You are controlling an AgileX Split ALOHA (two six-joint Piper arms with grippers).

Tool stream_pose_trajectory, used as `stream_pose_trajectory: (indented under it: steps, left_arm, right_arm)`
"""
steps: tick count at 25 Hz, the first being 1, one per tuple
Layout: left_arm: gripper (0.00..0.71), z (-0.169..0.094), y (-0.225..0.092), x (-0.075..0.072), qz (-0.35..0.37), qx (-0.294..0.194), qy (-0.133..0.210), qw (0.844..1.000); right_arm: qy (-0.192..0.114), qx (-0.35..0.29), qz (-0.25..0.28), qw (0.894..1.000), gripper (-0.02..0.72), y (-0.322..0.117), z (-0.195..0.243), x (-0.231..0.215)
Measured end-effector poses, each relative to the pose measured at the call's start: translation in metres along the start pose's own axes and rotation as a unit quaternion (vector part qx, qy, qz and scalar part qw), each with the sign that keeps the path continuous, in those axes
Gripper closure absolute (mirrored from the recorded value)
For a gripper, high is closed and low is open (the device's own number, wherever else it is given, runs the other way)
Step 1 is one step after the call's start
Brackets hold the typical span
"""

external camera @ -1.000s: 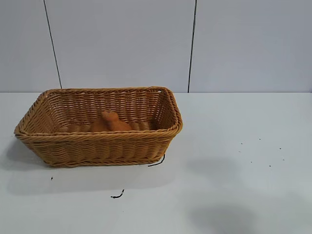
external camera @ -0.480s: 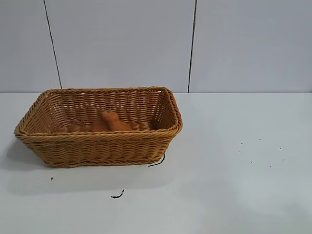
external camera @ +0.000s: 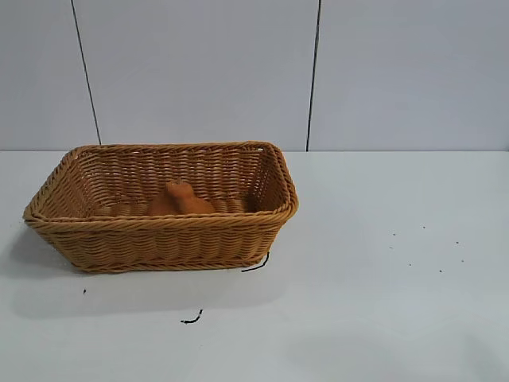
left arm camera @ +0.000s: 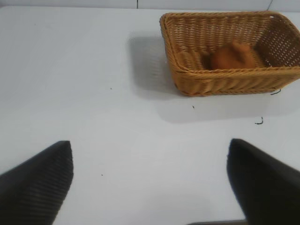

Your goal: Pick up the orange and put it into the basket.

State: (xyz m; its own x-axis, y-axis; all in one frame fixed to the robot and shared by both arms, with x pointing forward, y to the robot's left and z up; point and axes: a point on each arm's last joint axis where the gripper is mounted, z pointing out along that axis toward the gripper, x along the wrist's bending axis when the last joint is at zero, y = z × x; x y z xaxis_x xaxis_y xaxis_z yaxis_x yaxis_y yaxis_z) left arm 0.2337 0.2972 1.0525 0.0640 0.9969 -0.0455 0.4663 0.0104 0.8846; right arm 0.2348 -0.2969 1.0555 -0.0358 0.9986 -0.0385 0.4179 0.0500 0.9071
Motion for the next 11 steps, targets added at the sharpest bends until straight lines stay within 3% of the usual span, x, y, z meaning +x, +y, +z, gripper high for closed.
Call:
stream_pose_trajectory:
  steps: [11]
  left_arm:
    - [0.071,0.0000,0.0000,0.0000,0.000,0.000,0.000,1.000]
  right_arm:
    - [0.005,0.000,-0.004,1.000,0.019,0.0000,0.0000,-0.0003]
